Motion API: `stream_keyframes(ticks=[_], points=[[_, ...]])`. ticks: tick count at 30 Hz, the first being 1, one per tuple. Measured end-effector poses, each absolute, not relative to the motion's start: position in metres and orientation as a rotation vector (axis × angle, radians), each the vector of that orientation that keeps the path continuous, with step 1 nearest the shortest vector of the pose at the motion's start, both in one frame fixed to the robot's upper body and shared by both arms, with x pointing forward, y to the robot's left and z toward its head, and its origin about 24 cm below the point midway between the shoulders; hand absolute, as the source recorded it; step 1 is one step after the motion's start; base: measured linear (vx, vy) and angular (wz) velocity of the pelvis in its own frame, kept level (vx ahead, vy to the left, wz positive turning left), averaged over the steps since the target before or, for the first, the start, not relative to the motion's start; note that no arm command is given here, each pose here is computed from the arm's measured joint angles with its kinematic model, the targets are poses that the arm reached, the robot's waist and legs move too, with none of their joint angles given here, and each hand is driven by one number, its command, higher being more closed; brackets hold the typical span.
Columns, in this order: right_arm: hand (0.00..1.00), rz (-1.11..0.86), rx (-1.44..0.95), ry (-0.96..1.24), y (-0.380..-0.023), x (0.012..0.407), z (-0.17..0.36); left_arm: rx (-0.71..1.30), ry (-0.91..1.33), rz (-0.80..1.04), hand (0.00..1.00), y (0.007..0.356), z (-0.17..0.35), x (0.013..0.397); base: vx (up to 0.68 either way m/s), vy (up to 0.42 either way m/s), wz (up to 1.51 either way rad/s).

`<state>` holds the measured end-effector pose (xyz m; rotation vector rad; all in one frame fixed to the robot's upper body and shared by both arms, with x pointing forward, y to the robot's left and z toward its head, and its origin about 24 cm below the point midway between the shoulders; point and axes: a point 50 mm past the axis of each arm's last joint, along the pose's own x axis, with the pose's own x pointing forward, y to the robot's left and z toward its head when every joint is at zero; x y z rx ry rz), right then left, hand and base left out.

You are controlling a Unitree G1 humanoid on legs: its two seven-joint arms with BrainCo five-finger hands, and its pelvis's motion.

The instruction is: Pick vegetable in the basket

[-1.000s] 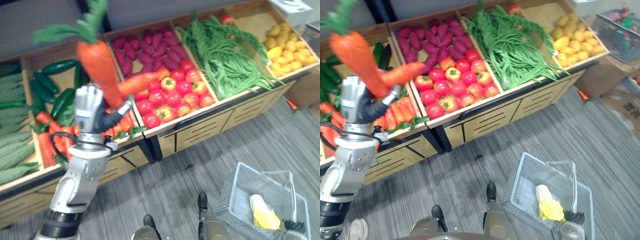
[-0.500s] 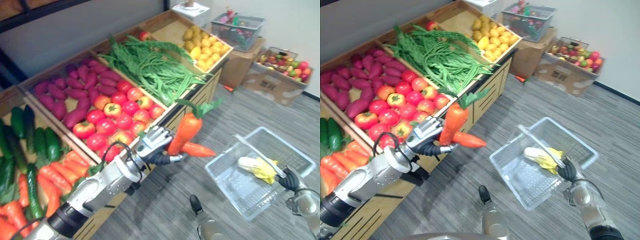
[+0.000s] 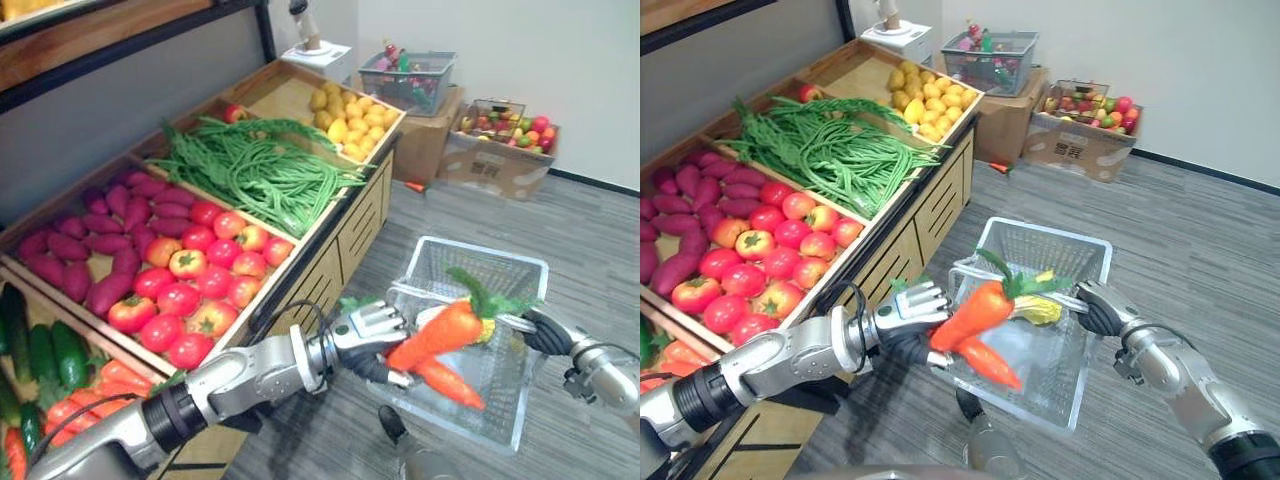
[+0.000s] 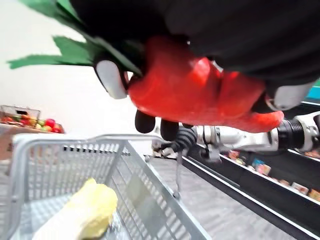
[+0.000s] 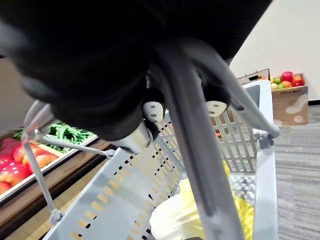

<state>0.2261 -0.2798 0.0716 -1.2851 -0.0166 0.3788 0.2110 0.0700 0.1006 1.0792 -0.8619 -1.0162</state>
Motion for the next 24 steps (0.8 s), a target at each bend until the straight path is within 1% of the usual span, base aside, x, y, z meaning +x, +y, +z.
stream_keyframes(ticks=[1, 6, 11, 17, 24], points=[[1.0, 0.404, -1.301, -0.03, -0.277, 0.227, 0.074, 1.052, -0.838, -1.05, 1.0, 0.069, 0.097, 0.209, 0.04, -0.008, -0.27], [1.0, 0.467, -1.319, -0.067, -0.27, 0.227, 0.082, 1.073, -0.795, -1.157, 1.0, 0.066, 0.087, 0.206, 0.04, 0.0, -0.24], [1.0, 0.516, -1.304, -0.103, -0.26, 0.225, 0.087, 1.094, -0.695, -1.204, 1.0, 0.071, 0.069, 0.208, 0.02, 0.0, -0.09], [1.0, 0.552, -1.254, -0.146, -0.249, 0.224, 0.094, 1.155, -0.577, -1.214, 1.0, 0.08, 0.049, 0.218, 0.0, 0.0, 0.0], [1.0, 0.576, -1.198, -0.198, -0.237, 0.224, 0.103, 1.193, -0.457, -1.163, 1.0, 0.07, 0.019, 0.233, 0.0, 0.0, 0.0]])
